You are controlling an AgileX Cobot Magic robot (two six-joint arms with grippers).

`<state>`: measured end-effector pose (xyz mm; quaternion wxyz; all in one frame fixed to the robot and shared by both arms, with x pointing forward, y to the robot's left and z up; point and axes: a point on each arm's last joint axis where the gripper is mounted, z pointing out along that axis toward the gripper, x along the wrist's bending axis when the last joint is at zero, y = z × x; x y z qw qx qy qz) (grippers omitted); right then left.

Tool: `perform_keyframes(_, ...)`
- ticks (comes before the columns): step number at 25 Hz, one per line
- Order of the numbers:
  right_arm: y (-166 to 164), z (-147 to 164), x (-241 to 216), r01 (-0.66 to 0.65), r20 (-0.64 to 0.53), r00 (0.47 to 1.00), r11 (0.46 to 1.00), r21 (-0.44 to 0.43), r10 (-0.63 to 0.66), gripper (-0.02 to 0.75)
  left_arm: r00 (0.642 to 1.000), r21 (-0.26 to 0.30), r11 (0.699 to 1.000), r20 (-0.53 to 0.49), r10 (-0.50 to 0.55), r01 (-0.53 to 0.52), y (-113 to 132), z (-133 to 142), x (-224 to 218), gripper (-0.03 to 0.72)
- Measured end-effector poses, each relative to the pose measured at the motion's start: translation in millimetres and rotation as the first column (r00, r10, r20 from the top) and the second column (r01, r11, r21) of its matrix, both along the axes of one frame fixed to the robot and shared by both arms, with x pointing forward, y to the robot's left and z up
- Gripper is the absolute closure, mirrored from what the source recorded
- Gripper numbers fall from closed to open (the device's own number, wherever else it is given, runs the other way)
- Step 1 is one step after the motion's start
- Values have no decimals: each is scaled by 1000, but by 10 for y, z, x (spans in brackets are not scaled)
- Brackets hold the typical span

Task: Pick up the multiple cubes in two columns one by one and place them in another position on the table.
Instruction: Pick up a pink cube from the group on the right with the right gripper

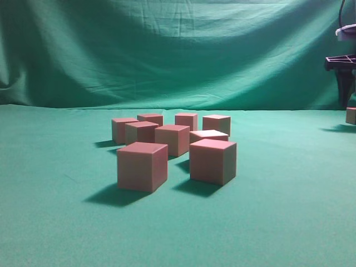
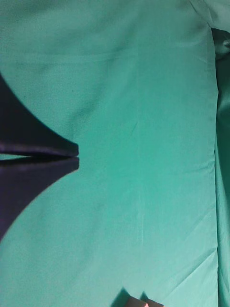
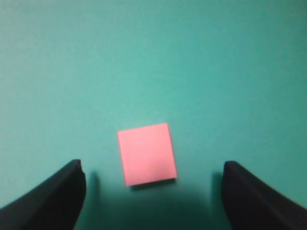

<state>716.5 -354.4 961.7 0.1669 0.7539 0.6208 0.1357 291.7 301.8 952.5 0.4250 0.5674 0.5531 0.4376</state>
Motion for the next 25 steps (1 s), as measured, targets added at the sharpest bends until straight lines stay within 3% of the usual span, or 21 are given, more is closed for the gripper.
perform_keyframes(16, -3, -243, 102, -41, 23, 999, 999, -13, 41, 204, 1000, 0, 1000, 0, 0, 0, 0, 0, 0, 688)
perform_keyframes(21, -3, -250, 106, -43, 25, 999, 999, -14, 43, 453, 1000, 0, 1000, 0, 0, 0, 0, 0, 0, 688)
perform_keyframes(25, -3, -245, 106, -43, 23, 999, 999, -14, 43, 469, 1000, 0, 1000, 0, 0, 0, 0, 0, 0, 688)
